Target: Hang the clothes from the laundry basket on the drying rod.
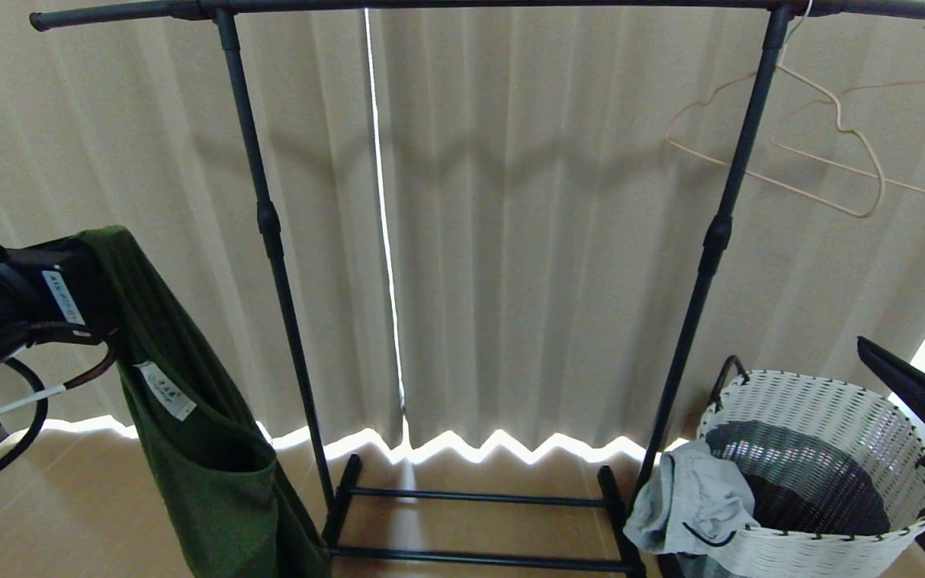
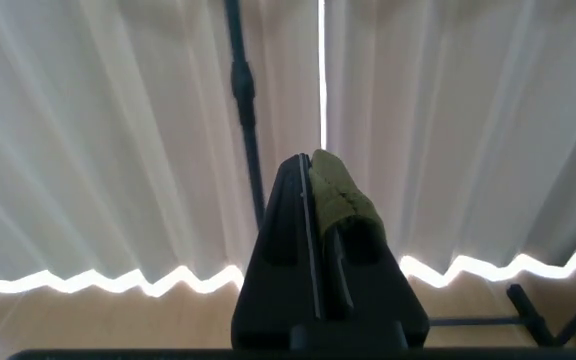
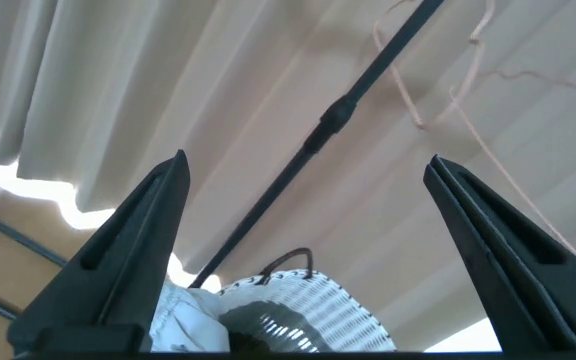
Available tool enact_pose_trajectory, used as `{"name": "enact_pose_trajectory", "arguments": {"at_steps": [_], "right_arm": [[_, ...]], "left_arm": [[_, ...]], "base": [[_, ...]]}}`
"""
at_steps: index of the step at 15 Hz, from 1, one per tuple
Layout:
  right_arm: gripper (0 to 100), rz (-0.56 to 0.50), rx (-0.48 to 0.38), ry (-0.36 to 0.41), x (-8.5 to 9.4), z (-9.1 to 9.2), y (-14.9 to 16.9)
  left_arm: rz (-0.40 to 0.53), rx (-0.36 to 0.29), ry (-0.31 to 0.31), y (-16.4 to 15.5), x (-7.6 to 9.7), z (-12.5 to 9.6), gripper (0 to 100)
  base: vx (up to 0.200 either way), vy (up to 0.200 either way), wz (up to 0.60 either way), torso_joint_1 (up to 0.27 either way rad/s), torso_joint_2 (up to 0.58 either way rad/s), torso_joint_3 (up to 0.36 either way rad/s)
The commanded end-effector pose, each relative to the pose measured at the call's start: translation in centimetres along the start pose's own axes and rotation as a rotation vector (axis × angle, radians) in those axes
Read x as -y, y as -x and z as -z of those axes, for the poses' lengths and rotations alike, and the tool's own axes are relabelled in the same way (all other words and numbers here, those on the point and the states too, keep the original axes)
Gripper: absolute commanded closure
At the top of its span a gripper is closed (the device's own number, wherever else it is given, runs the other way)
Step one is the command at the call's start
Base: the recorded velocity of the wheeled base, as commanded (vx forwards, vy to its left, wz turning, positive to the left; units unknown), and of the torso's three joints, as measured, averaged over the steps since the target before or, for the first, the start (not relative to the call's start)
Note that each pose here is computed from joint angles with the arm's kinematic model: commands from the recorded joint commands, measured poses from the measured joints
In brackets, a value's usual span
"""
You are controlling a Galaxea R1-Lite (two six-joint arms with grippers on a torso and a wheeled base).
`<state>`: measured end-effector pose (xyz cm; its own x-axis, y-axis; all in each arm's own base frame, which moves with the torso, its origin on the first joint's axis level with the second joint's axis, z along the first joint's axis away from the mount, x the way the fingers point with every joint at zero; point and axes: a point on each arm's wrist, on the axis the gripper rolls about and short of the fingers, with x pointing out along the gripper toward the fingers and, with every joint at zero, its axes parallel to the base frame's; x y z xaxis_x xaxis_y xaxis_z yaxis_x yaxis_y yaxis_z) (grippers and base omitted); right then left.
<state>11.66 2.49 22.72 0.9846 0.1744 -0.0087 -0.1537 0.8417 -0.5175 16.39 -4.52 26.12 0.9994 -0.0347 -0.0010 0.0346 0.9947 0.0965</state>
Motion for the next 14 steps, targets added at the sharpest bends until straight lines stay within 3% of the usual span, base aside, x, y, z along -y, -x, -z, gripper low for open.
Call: {"name": "enact_pose_trajectory", "arguments": {"at_steps": [1,5,9,14], "right_arm": [[0,0.008,0.007,0.0,0.1,-0.1,0.2],[0,0.024,-0.001,0.011,0.4,-0.1,0.0],[0,0.024,0.001,0.011,0.4,-0.1,0.2],[0,0.021,-0.005,0.01,0.3,-0.1,0.1]], "left_arm": [[-0.006,0.006,0.003,0.9,-0.3,0.3,100],[0.007,0.017,0.004,1.4,-0.4,0.1,100],[0.089,-0.038,-0.005,1.9,-0.9,1.1,100],[0.063,-0.075,-0.01,2.0,-1.3,2.3,100]], "base": [[0.0,0.0,0.0,0.0,0.0,0.0],[0.0,0.0,0.0,0.0,0.0,0.0],[0.0,0.0,0.0,0.0,0.0,0.0],[0.0,0.0,0.0,0.034,-0.09,-0.04]]}}
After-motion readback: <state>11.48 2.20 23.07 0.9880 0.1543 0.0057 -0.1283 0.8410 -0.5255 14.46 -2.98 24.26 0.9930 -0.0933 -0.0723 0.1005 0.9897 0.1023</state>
